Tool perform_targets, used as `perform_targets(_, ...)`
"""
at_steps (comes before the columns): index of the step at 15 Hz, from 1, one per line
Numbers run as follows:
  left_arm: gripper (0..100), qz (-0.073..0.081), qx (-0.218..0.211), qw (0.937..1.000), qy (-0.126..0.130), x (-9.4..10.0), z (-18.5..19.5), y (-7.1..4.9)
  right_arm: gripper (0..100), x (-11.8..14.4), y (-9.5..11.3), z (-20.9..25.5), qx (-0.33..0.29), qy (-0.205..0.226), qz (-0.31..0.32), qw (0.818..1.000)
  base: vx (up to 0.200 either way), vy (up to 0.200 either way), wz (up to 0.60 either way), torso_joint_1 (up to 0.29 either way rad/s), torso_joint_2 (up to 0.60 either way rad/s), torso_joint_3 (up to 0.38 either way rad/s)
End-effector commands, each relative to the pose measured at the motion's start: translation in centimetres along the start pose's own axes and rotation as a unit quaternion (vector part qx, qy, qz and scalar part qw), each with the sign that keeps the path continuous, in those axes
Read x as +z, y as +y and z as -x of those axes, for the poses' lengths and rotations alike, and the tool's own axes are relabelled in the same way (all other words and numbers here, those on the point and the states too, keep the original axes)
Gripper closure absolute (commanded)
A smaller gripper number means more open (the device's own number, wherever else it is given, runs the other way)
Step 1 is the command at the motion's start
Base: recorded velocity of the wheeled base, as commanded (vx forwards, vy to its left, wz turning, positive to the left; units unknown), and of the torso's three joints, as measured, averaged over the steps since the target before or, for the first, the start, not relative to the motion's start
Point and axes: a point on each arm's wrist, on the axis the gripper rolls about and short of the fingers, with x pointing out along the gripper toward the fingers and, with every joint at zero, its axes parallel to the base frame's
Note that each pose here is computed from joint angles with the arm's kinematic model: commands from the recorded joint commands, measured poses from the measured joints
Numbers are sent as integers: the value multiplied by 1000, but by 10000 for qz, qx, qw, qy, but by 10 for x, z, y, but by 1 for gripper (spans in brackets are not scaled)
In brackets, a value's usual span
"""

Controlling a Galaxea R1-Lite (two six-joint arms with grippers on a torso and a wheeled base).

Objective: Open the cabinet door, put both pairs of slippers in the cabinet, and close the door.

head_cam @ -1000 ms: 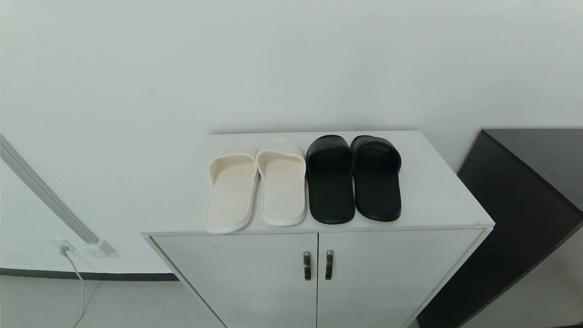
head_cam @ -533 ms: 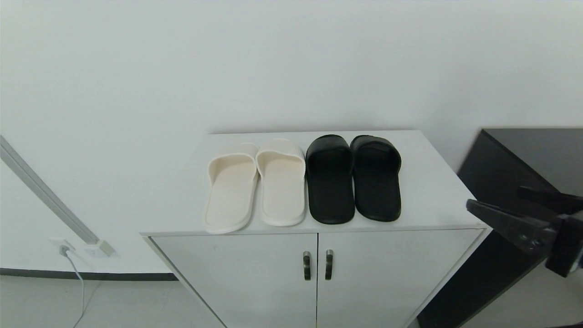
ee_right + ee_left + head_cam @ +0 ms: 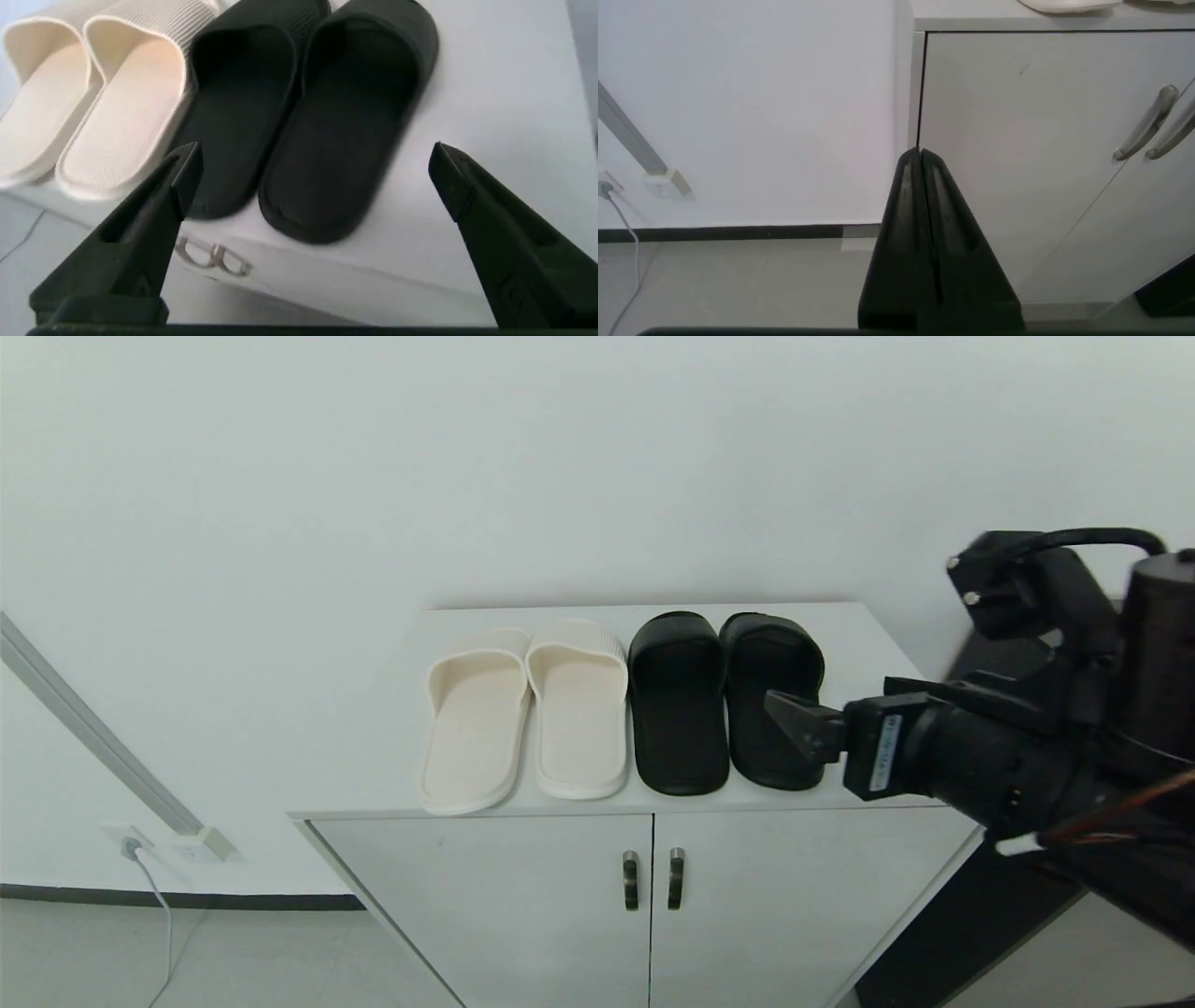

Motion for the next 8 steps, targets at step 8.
perform_targets(8, 100, 8, 2, 10000, 8, 0, 0, 0, 0, -24, 39, -115, -1126, 104, 152, 9935, 0, 0, 0, 0, 0, 0)
